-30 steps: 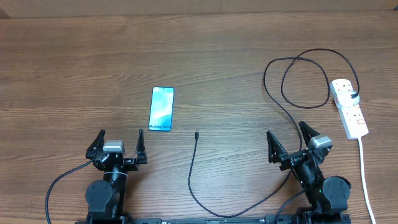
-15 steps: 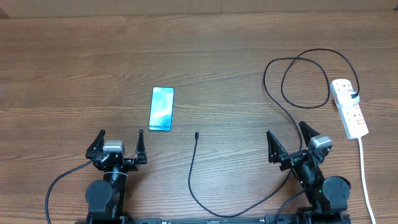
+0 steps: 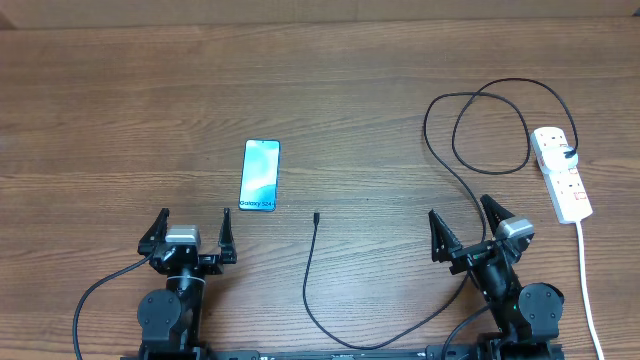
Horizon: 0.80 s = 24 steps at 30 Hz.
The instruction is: Plug charger to phone and switch on socket
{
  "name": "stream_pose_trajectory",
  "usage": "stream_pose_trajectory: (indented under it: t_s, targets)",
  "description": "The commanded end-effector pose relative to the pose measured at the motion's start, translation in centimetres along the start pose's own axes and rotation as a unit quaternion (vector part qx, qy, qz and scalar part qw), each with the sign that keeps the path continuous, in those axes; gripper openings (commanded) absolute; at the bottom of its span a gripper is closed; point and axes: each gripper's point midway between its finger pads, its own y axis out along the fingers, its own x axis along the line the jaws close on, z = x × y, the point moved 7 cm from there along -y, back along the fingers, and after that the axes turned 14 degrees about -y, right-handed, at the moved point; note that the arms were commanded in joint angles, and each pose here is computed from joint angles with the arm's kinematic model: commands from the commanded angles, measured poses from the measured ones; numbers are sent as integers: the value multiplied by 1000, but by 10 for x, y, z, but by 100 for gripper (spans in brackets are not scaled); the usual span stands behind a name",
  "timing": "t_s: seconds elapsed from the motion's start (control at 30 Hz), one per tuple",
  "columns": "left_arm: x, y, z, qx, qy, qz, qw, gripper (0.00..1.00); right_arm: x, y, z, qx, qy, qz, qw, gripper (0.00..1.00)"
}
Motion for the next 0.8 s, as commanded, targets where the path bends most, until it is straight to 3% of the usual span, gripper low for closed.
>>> stream_pose_trajectory:
  t_s: [0.0,0.77]
  targets:
    - [2,0,-1,-6,9,-7,1000,100,0,0,2,0,2,1,1000,100]
    - [2,0,-1,-6,9,-7,1000,100,0,1,6,10,5,0,1000,100]
